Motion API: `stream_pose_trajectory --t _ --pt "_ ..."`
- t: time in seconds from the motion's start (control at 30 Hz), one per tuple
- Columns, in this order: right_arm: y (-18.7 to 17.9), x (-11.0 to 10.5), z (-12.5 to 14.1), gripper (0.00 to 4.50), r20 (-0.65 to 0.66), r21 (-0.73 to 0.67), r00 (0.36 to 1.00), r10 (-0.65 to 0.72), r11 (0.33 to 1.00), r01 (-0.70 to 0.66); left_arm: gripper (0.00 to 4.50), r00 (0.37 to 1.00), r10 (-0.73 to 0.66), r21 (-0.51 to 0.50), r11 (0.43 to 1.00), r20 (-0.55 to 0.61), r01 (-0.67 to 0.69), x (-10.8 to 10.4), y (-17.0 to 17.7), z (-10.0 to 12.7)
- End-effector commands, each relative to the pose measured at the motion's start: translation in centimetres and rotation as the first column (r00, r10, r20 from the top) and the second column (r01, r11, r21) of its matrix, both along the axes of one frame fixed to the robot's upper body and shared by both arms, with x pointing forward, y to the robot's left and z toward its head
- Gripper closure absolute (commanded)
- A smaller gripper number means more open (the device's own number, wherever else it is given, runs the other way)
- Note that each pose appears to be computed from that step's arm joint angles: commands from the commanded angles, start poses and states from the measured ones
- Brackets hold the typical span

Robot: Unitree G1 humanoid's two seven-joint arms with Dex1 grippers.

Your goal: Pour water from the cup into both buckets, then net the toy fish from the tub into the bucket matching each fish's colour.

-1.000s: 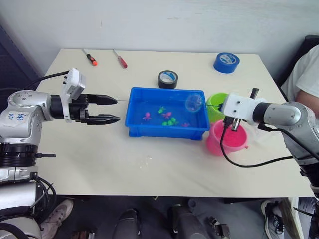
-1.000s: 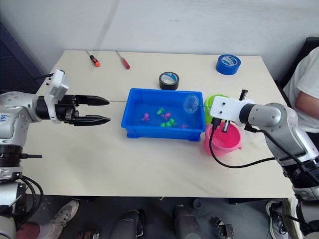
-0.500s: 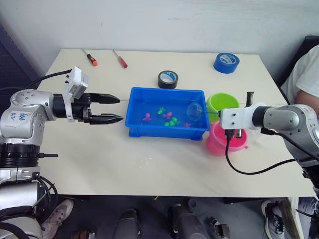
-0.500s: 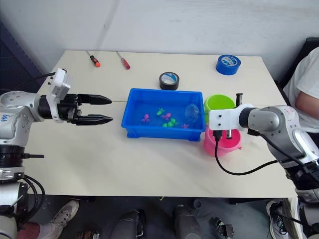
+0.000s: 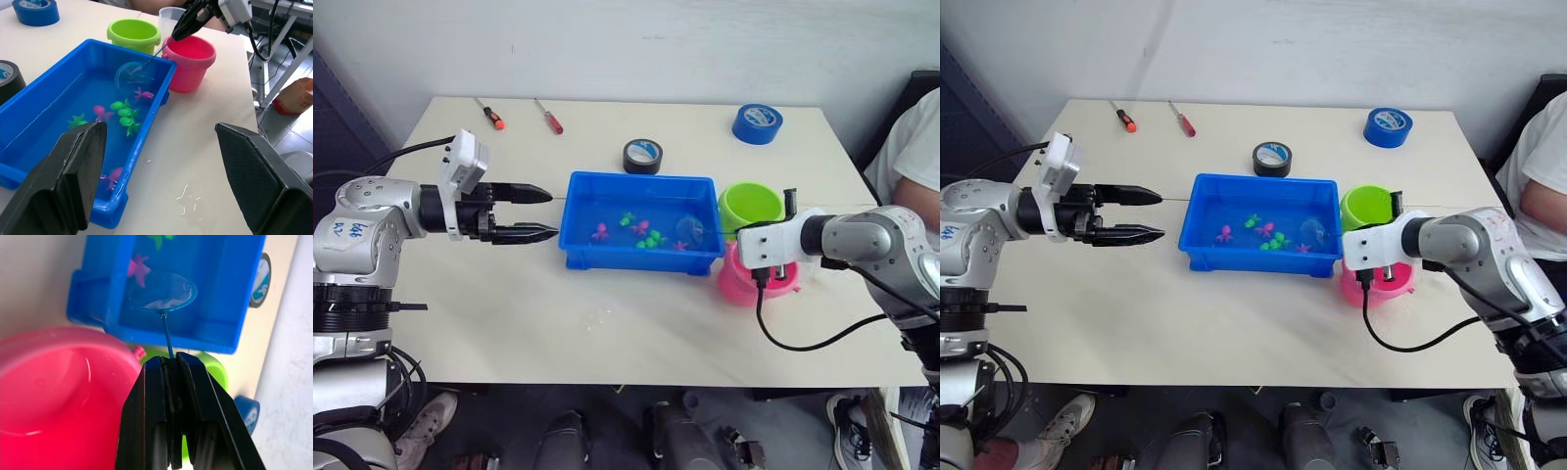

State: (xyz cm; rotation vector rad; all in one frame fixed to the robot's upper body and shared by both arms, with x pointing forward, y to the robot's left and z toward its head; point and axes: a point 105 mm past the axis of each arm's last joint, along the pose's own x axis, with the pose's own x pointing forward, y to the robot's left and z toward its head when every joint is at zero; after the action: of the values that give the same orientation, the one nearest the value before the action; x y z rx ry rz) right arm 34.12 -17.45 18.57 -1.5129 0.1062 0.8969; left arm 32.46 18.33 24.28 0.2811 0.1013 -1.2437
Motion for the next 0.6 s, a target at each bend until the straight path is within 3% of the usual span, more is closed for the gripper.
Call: stream_pose_trajectory --t 0.03,0.27,0.6 --pt "1.0 -0.9 0.1 4.5 -0.029 0.04 0.999 0.037 0.999 -0.036 0.63 0.999 0.001 -0.019 1.0 0.047 0.0 -0.5 0.2 1.2" --pt "1.5 -1.4 0.3 4.5 -0.178 0.27 0.984 -0.031 0.96 0.079 0.63 0.999 0.013 -0.021 1.0 0.046 -0.012 -0.7 0.4 1.2" --pt "0.6 -1.4 1.9 4.5 -0.429 0.514 0.895 -0.118 0.784 0.349 0.63 0.999 0.015 -0.016 1.0 0.047 -0.014 -0.6 0.4 1.4"
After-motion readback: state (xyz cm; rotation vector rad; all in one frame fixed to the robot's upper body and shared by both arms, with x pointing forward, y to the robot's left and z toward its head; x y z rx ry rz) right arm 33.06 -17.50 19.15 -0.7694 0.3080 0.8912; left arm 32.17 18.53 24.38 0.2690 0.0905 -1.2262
